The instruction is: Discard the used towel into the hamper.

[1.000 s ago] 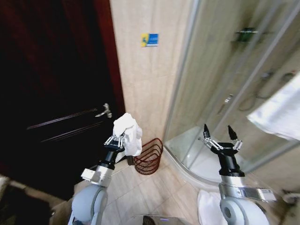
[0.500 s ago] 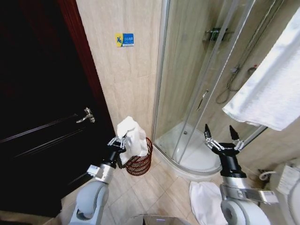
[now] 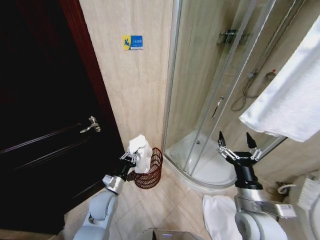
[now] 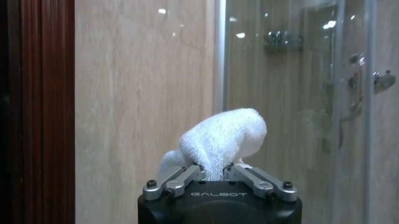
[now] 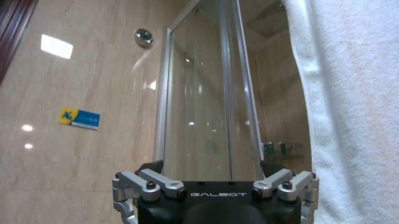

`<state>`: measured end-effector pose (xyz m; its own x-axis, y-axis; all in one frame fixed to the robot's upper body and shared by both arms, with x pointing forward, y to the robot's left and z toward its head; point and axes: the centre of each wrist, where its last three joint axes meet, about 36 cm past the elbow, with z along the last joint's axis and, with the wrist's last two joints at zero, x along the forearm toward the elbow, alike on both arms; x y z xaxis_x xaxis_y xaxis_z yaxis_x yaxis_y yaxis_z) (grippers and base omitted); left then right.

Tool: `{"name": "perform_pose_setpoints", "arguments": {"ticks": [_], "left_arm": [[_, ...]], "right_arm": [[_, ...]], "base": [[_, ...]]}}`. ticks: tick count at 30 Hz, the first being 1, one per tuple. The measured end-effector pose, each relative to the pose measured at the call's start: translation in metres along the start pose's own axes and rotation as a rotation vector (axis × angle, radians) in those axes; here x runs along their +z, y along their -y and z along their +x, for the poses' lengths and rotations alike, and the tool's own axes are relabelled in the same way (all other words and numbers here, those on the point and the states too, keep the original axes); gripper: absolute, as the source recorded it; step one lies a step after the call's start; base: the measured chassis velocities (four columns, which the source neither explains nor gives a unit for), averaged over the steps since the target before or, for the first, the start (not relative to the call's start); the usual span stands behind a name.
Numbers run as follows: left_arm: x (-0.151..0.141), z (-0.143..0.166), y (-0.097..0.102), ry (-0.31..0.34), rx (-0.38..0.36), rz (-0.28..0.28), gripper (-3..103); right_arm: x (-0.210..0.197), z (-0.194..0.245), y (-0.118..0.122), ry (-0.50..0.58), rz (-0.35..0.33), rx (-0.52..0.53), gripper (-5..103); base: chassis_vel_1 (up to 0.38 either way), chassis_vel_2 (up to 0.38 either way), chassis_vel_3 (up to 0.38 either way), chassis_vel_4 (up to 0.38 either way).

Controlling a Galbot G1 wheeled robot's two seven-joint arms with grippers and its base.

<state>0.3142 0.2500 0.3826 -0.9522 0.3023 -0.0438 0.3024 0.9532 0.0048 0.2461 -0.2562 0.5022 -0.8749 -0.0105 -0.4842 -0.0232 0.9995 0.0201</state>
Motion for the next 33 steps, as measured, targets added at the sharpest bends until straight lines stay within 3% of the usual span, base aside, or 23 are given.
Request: {"name": "perform_pose_setpoints", "arguments": {"ticks": [7,19,33], "left_arm": [[0.021,0.001,0.001,-0.051,-0.028,-0.005,10],[0.056,-0.015,-0.009,-0.128,-0.003,-0.014,10],[0.086,-0.037,-0.017,-0.179,0.0,-0.013,10]], "right_arm": [[-0.003,0.001,-0.003,0.01,0.021,-0.009,100],[-0.005,0.004,-0.003,0.041,0.045,-0.037,100],[-0.01,0.003,-0.006,0.054,0.071,-0.037,100]], "base": [[-0.077,0.098,0.082,-0.08],[0.0,0.0,0.0,0.0],[-0.073,0.068,0.072,-0.071]]}}
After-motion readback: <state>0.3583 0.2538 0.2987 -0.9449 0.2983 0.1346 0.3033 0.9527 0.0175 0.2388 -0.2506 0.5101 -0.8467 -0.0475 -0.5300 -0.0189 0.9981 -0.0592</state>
